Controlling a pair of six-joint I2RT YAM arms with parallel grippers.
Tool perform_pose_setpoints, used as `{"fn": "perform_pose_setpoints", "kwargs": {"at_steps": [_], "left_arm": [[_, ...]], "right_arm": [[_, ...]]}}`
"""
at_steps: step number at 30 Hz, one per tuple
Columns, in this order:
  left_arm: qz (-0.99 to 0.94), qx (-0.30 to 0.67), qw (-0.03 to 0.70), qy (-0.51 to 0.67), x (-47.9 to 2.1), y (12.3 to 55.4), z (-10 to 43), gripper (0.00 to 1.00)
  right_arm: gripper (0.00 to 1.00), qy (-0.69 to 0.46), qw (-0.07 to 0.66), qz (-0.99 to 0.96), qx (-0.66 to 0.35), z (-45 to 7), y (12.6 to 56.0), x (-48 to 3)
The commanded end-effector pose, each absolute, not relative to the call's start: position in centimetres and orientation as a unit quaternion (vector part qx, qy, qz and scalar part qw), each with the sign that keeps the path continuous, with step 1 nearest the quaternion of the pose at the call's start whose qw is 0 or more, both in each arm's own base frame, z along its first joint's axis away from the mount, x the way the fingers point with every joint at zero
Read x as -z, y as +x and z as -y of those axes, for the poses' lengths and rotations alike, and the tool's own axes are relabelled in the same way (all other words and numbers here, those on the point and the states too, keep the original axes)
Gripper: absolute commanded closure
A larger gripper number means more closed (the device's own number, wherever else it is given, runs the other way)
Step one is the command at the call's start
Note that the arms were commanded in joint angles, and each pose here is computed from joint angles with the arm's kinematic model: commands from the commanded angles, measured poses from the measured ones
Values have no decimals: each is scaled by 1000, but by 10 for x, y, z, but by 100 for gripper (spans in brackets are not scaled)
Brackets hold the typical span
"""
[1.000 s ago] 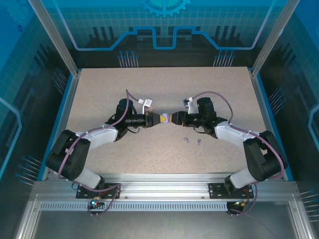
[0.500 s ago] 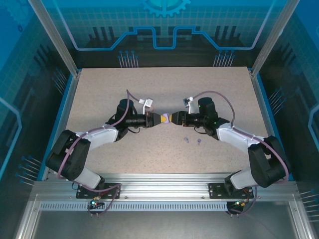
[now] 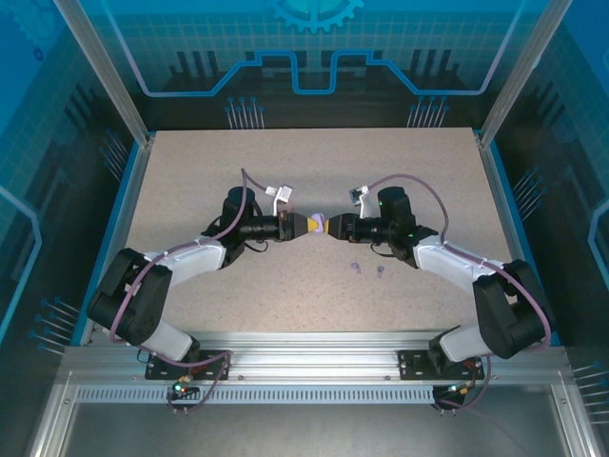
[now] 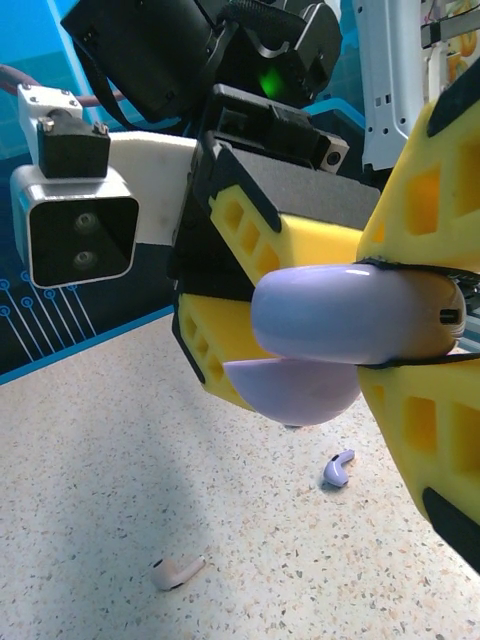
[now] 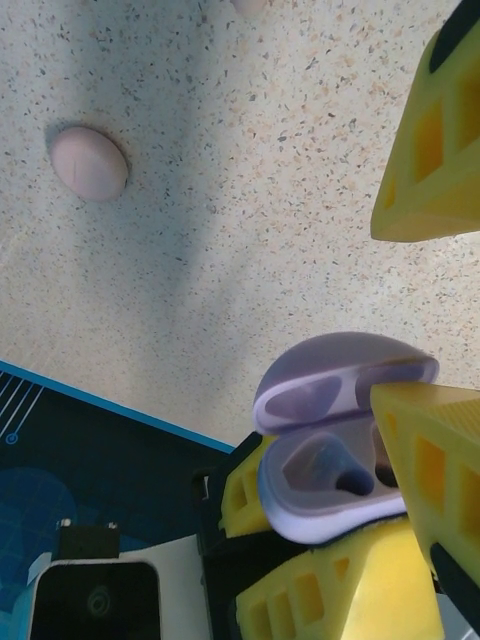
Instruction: Insert wireless bluetooth earbuds into charging case
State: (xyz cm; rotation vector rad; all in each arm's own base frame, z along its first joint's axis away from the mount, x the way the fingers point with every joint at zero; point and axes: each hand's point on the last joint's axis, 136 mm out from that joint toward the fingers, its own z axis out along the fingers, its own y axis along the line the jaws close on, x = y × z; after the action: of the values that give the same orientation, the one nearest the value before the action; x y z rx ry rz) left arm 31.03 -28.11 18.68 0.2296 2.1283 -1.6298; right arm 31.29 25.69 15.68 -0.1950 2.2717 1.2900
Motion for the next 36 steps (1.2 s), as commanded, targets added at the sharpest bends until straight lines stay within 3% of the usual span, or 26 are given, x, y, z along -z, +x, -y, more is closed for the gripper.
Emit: {"fn": "perform_pose_setpoints", "kwargs": {"at_steps": [1, 23, 31, 34, 36], "left_arm": [[-754, 603, 237, 104, -211, 308, 285, 100], [-753, 607, 231, 106, -206, 306, 292, 100], [-750, 610, 231, 105, -209, 306, 294, 100], [-751, 609, 231, 105, -207, 305, 294, 100], [-753, 608, 230, 102, -205, 306, 294, 100]], "right_arm": [[58, -80, 245, -839, -478, -261, 307, -146], [71, -91, 252, -818, -508, -275, 319, -167], [89, -93, 251, -818, -509, -276, 320, -167], [100, -93, 252, -819, -507, -275, 320, -169], [100, -94, 253, -820, -505, -275, 320, -169]]}}
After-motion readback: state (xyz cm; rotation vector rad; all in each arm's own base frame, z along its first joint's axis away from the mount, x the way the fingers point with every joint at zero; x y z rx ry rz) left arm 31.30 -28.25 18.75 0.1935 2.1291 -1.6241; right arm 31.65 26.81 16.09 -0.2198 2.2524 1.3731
